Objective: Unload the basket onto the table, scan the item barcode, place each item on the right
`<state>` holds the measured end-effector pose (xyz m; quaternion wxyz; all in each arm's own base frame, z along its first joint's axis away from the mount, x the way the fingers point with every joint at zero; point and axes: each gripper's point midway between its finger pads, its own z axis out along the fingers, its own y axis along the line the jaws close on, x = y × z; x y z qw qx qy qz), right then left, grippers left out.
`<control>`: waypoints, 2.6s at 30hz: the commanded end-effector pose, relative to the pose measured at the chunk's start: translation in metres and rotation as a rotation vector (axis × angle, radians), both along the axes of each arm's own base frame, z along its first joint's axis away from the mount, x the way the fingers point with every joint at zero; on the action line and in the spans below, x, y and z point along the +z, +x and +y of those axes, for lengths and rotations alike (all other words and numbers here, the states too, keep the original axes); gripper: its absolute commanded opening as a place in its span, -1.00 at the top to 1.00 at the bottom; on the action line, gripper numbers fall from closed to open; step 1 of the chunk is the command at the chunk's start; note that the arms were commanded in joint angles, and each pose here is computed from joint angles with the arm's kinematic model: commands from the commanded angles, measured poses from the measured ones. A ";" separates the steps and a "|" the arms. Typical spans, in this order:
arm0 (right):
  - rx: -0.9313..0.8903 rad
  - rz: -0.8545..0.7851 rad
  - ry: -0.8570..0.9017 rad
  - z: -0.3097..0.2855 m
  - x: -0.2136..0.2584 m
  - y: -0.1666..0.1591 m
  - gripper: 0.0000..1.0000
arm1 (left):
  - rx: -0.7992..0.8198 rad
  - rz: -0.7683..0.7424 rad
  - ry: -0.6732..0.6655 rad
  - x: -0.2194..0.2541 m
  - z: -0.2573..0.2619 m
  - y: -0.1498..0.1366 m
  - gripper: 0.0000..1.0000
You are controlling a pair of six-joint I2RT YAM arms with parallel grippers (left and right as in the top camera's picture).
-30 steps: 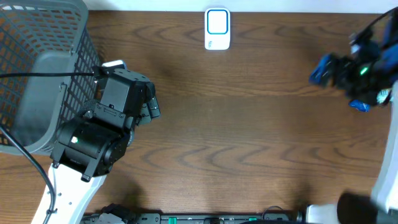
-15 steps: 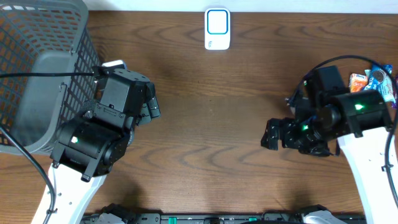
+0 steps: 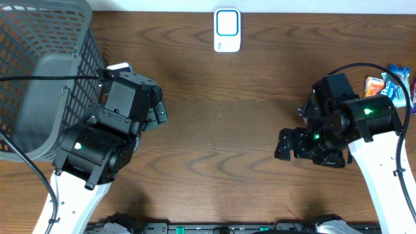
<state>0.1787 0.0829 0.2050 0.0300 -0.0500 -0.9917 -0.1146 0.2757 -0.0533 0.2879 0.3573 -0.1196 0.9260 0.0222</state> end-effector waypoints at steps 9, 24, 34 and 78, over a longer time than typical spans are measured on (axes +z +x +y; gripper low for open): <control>0.100 -0.243 -0.050 -0.005 -0.010 0.040 -0.98 | 0.005 -0.005 0.013 0.002 0.003 0.001 -0.96; 0.552 -1.108 0.112 0.032 -0.013 0.046 -0.99 | 0.005 -0.005 0.013 0.002 0.003 0.001 -0.96; 0.580 -1.550 0.023 0.027 -0.006 0.043 -0.98 | 0.005 -0.005 0.013 0.002 0.003 0.001 -0.96; -0.041 -1.551 -0.223 -0.070 -0.049 0.067 -0.99 | 0.005 -0.005 0.013 0.002 0.003 0.001 -0.96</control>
